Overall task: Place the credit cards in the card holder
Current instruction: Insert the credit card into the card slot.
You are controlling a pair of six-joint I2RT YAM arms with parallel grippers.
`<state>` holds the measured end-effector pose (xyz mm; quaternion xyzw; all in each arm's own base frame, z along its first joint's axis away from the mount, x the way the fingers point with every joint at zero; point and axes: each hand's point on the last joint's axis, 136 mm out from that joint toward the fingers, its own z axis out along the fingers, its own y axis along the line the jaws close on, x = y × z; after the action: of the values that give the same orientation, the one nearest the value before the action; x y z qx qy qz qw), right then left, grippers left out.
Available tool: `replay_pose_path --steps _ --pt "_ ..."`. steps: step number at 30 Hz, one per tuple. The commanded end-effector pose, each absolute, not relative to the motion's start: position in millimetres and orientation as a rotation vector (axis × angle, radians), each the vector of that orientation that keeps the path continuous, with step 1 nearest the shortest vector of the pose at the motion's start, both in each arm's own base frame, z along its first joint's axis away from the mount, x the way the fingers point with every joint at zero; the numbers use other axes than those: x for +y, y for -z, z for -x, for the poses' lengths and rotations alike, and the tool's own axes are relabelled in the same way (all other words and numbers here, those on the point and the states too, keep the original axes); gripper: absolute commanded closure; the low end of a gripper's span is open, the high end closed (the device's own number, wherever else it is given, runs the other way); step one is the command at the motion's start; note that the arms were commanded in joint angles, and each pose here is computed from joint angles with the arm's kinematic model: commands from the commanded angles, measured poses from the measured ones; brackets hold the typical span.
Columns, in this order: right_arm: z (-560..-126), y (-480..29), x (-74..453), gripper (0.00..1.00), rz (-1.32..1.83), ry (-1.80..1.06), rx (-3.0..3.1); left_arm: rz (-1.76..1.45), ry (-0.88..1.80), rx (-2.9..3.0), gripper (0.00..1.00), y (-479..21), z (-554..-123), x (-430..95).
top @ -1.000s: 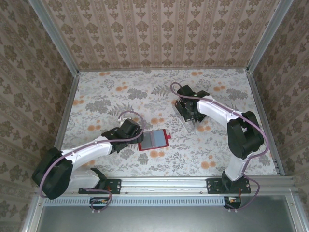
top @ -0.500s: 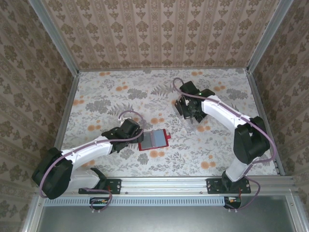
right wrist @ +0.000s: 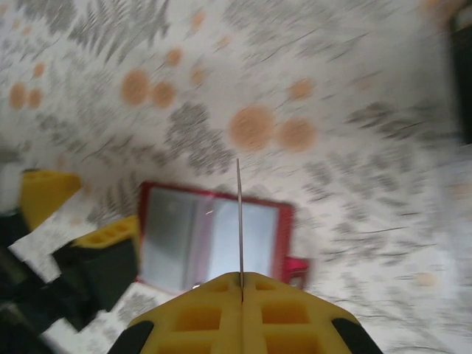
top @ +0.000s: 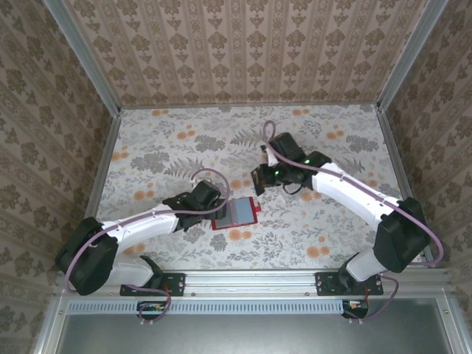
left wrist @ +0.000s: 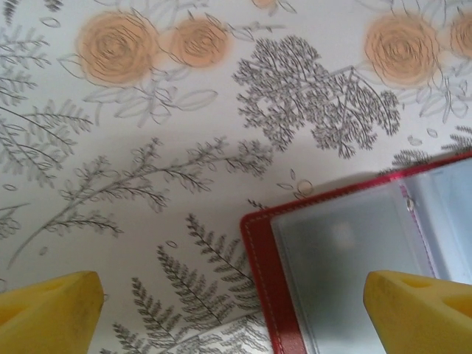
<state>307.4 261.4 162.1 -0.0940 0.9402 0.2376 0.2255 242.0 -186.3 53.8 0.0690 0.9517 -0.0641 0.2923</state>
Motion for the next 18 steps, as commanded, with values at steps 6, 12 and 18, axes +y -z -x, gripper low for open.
replay_pose_path --steps 6,12,18 --pt "-286.2 -114.0 323.7 1.00 0.205 -0.841 2.641 -0.150 0.058 2.540 0.00 -39.6 -230.0 -172.0" --pt "-280.5 -87.1 329.7 1.00 0.162 -0.850 2.676 -0.142 0.017 2.544 0.00 -31.5 -227.2 -164.2" --pt "-278.3 -58.2 310.4 1.00 0.130 -0.735 2.721 -0.142 0.004 2.544 0.00 -29.6 -226.5 -161.8"
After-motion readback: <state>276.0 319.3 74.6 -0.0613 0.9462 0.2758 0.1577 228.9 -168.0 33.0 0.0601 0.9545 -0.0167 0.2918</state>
